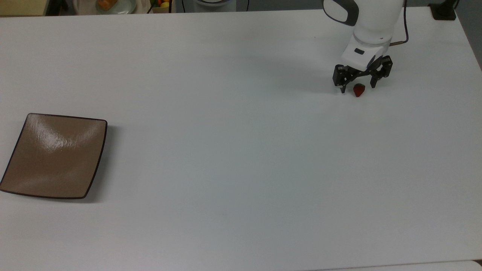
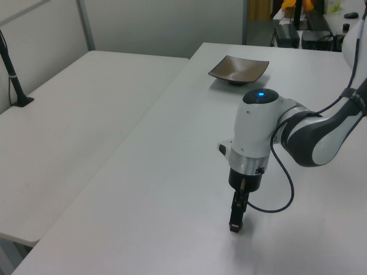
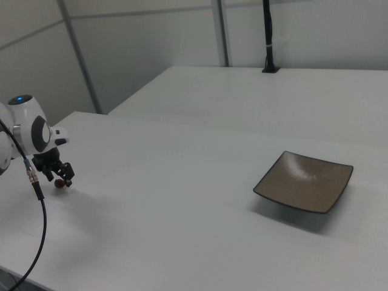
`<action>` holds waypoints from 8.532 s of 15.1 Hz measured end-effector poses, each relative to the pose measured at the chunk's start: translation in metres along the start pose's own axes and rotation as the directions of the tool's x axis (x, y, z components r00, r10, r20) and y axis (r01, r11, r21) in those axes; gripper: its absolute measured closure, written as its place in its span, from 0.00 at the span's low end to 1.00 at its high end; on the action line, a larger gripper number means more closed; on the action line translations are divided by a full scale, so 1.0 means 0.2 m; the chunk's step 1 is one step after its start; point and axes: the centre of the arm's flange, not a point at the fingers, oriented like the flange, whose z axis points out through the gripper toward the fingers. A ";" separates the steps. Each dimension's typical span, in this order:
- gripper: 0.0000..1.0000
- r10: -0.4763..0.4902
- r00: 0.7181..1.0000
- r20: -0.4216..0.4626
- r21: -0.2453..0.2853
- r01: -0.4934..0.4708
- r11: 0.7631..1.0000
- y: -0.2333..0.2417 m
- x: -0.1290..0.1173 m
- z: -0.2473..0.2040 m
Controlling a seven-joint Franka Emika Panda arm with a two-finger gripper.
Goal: Strawberries on a ceramic plate
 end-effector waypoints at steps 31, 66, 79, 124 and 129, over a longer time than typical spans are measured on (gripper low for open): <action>0.67 0.111 0.994 -0.014 -0.125 -0.112 0.986 0.42 0.17 -0.69; 0.67 -0.005 0.995 -0.097 -0.206 -0.015 0.978 2.77 0.14 -1.54; 0.67 0.082 0.938 -0.338 -0.308 -0.192 0.932 3.44 0.23 -0.88; 0.00 0.059 0.998 0.007 0.015 -0.059 0.998 2.62 0.00 -1.83; 0.00 -0.028 0.995 0.097 0.061 0.022 0.998 2.29 -0.21 -2.11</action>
